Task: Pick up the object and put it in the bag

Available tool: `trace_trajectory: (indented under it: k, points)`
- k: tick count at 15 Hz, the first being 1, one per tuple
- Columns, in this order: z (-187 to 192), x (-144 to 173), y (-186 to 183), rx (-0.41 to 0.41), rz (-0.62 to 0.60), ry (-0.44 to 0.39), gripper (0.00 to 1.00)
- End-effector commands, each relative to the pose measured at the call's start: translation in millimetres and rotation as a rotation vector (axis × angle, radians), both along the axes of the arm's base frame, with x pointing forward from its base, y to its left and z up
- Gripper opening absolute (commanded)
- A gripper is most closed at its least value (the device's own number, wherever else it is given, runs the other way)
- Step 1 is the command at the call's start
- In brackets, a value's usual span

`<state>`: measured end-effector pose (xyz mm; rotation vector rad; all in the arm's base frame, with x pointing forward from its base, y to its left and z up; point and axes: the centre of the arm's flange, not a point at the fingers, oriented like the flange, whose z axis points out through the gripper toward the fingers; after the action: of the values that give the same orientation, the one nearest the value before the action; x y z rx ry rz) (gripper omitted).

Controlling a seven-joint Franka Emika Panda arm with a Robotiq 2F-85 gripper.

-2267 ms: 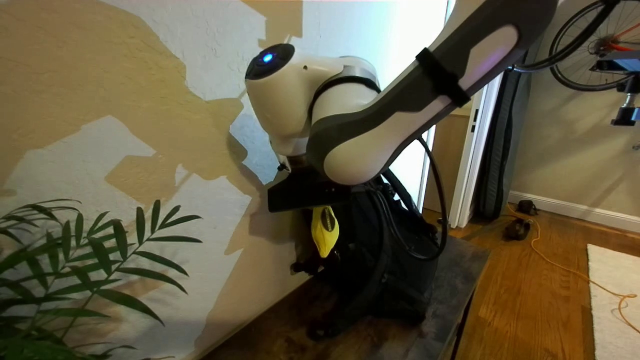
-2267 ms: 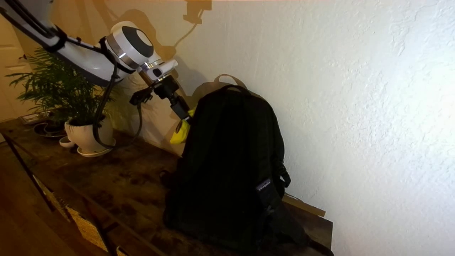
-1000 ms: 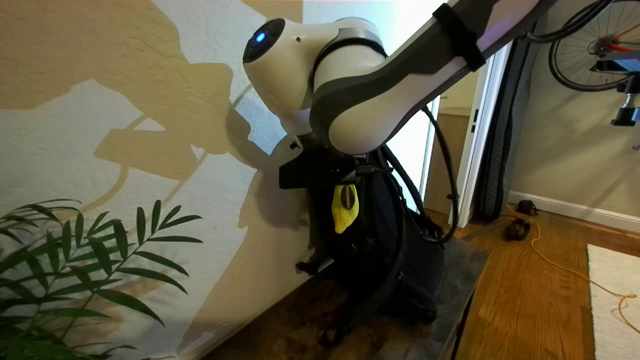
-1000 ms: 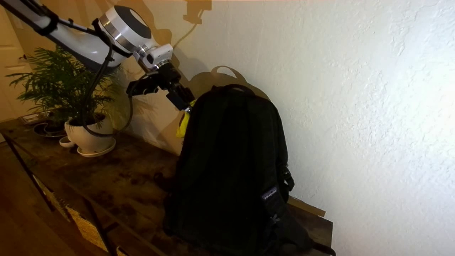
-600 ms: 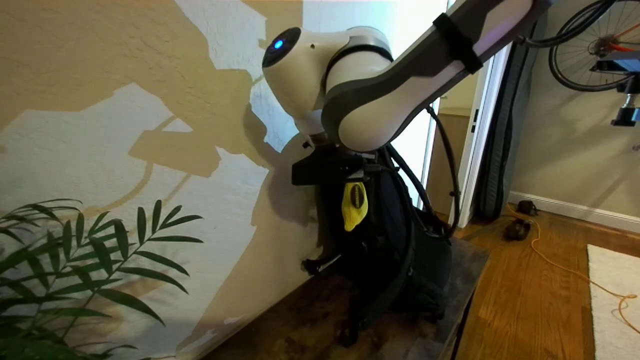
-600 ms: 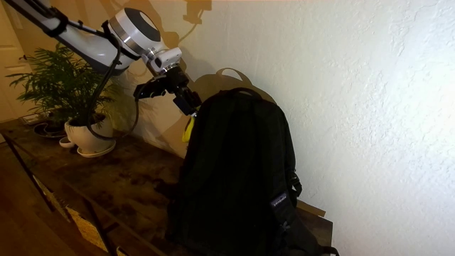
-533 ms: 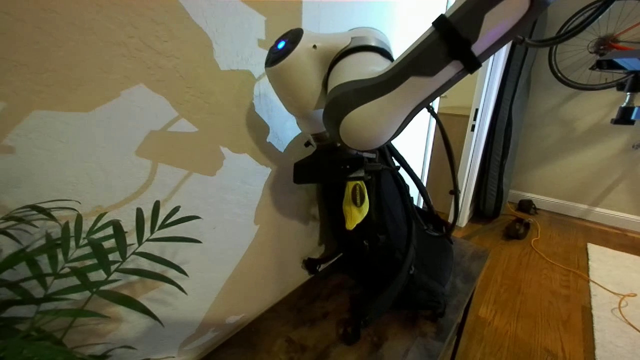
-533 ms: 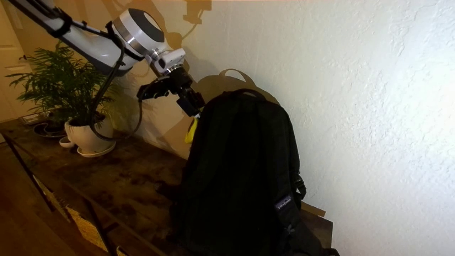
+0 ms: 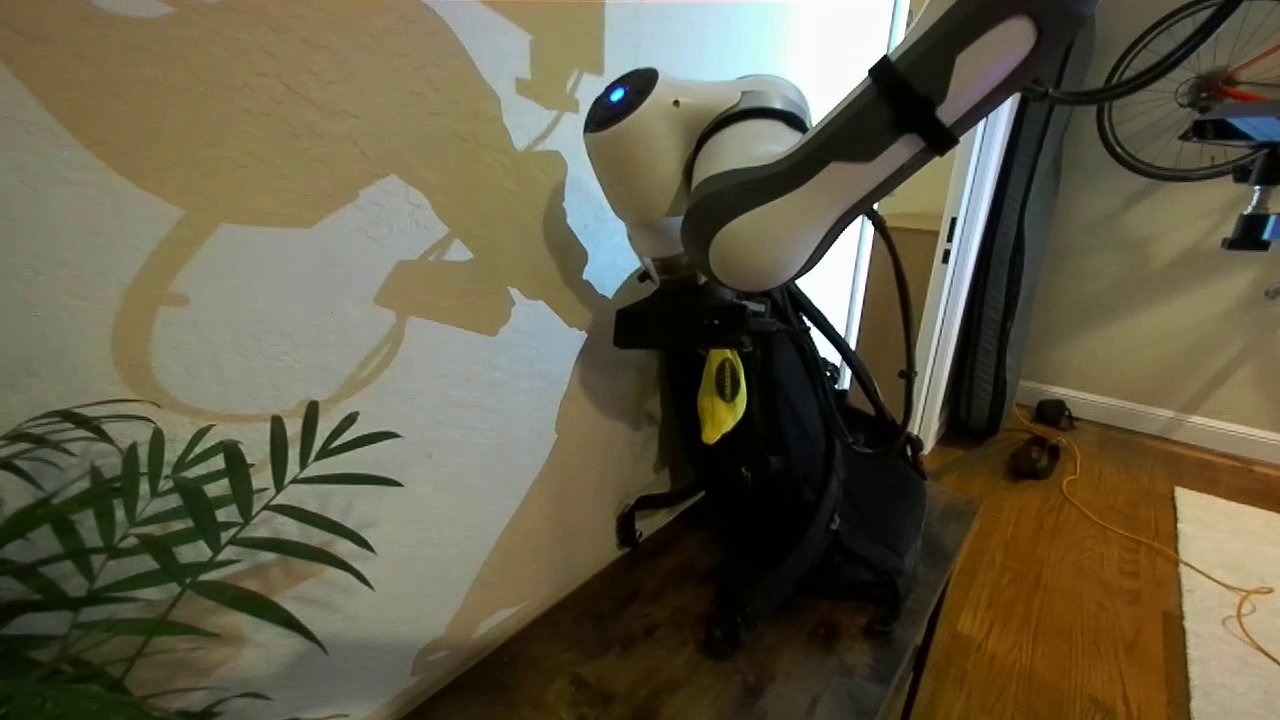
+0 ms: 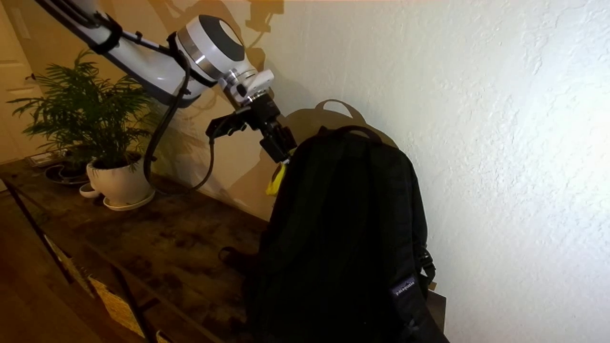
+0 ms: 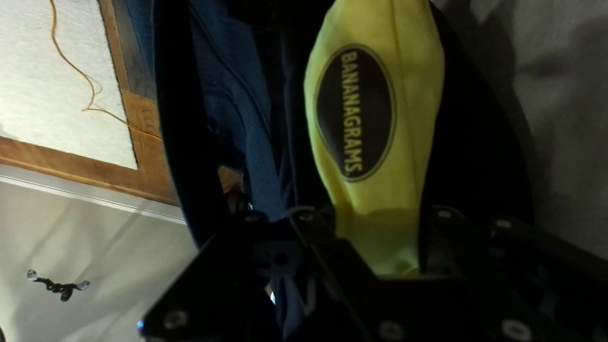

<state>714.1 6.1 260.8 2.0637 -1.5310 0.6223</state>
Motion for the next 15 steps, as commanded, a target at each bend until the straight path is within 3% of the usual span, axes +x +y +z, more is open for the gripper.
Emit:
trace_trajectory:
  k: [1,9,15]
  points:
    - [3.6,-5.3,-6.9,-0.008,-0.013,-0.013,0.12]
    - [1.7,3.8,13.1,-0.106,0.014,0.042,0.12]
    - [-6.5,11.0,8.2,-0.126,0.004,0.073,0.12]
